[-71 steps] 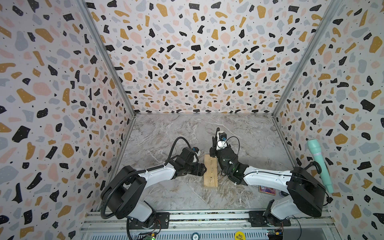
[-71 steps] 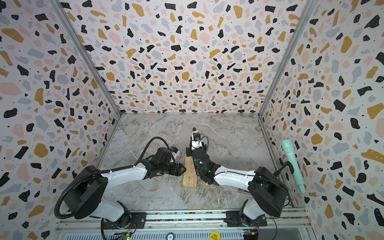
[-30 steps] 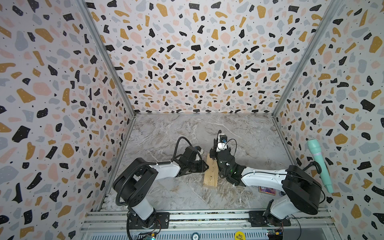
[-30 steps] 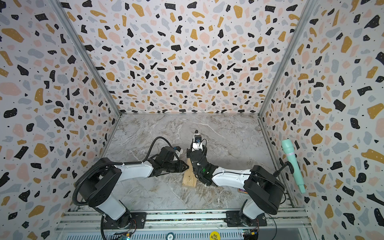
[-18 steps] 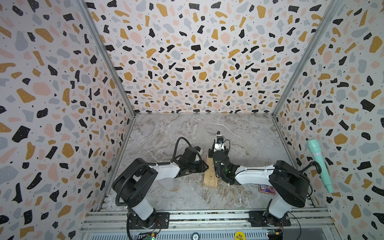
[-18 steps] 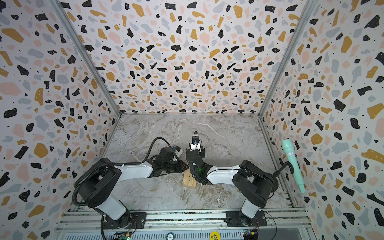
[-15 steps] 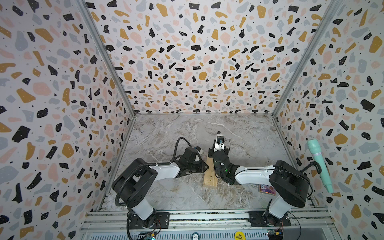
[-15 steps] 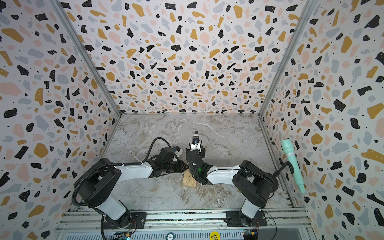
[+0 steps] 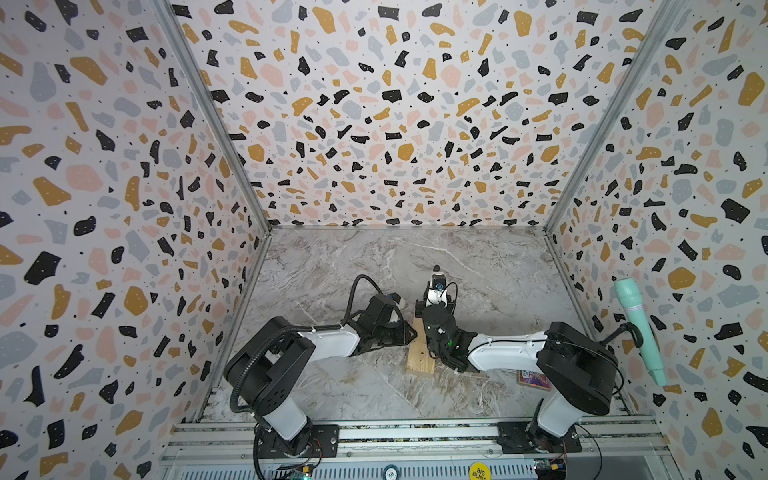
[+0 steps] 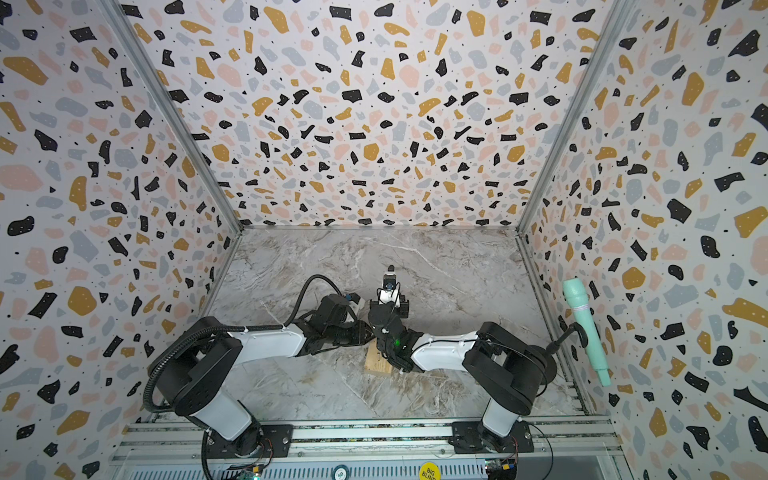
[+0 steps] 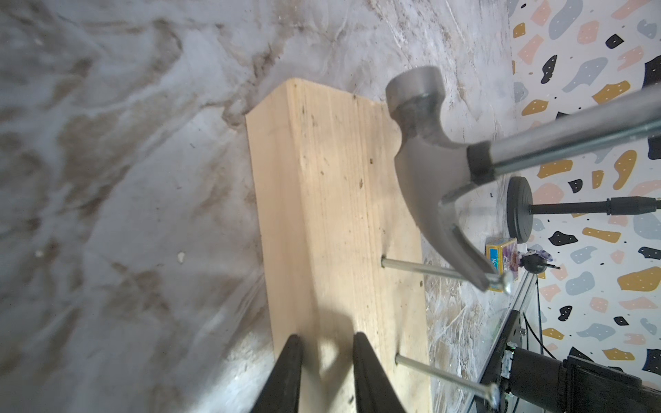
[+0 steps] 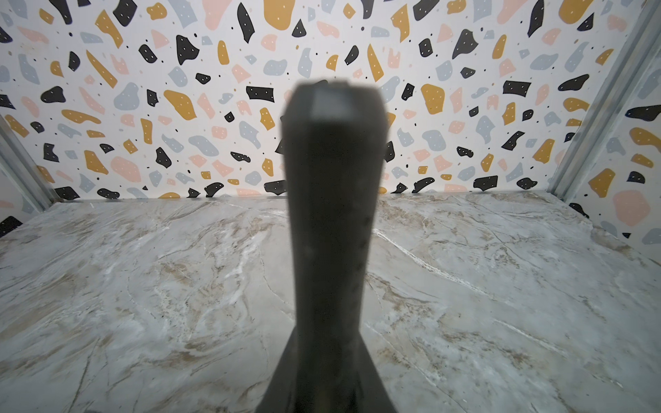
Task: Use a claw hammer to pull out a nail
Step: Remove the nail from the mounting plate.
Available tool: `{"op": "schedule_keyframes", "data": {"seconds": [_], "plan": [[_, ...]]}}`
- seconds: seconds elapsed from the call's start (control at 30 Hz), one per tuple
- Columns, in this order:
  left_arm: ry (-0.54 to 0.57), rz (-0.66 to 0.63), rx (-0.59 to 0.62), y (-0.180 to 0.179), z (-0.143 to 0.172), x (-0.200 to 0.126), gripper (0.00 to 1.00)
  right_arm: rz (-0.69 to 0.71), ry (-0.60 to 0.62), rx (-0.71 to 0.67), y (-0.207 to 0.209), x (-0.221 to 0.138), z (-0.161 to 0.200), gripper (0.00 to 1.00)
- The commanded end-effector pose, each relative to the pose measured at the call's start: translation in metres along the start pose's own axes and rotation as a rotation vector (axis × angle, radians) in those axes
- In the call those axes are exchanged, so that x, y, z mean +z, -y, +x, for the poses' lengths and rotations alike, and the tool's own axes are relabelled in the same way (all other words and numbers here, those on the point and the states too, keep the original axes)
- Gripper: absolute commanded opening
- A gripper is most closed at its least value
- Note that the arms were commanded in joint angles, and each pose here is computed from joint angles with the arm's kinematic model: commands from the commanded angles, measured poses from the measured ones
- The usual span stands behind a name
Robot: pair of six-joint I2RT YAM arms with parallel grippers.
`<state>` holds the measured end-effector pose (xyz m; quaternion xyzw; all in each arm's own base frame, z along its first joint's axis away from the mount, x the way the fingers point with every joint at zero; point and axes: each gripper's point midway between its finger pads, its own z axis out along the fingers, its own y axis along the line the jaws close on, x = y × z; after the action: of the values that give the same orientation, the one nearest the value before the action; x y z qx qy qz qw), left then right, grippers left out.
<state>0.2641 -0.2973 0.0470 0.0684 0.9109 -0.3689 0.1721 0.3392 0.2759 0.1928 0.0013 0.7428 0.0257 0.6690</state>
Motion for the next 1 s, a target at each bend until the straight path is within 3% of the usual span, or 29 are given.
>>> {"op": "schedule_keyframes", "data": {"seconds": [0.0,0.57,0.97], "plan": [[-0.112,-0.139,-0.064,-0.041,0.039,0.003,0.27,0.020,0.019,0.036,-0.006,-0.001,-0.017,0.00],[-0.117,-0.135,-0.070,-0.041,0.040,0.004,0.26,0.028,-0.147,0.026,-0.004,-0.007,0.018,0.00],[-0.121,-0.133,-0.071,-0.041,0.041,0.005,0.26,-0.013,-0.215,0.021,-0.007,0.001,0.024,0.00]]}}
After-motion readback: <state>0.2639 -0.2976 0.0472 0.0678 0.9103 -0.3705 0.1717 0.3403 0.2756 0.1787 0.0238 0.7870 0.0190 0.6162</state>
